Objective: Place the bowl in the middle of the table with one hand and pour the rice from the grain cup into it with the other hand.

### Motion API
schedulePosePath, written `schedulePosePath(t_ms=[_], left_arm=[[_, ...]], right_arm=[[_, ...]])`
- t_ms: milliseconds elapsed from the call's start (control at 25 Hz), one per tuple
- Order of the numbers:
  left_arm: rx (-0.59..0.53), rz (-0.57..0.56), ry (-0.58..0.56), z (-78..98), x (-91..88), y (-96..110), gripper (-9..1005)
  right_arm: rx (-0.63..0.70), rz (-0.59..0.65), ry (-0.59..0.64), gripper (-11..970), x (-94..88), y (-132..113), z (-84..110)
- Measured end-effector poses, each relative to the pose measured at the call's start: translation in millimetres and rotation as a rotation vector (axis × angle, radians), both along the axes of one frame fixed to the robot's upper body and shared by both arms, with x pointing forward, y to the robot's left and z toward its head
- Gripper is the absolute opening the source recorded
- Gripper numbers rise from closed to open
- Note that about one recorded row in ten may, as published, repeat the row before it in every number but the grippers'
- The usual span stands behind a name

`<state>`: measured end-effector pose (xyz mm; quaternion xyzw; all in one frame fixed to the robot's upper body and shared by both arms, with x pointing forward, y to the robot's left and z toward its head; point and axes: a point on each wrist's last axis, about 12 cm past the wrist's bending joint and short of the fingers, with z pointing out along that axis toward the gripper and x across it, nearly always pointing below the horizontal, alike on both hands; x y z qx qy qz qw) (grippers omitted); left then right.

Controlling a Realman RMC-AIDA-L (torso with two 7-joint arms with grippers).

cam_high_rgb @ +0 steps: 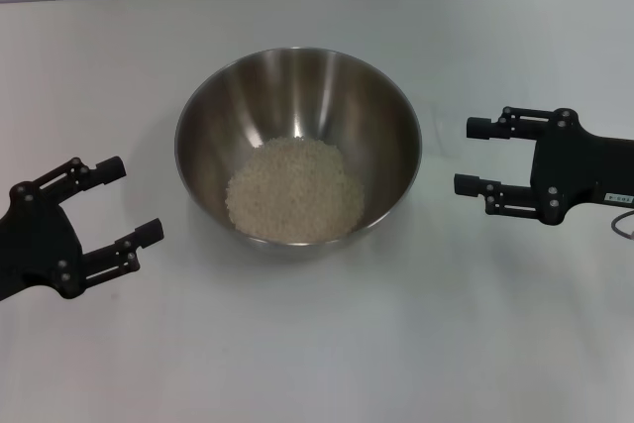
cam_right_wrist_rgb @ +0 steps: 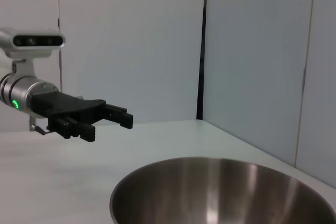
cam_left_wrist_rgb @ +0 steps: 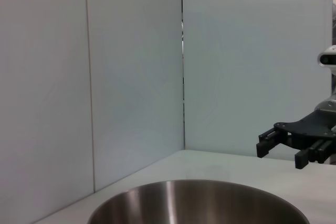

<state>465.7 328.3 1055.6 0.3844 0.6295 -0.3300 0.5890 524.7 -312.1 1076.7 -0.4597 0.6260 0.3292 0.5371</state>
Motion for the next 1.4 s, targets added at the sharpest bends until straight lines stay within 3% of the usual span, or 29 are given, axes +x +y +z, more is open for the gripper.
schedulePosePath(t_ms=[1400], left_arm=[[0.022,-0.01,0.012,3.7,10.3,-1.5,799]], right_arm=[[-0.039,-0.008,0.008,659,3.3,-4.3,1.9]])
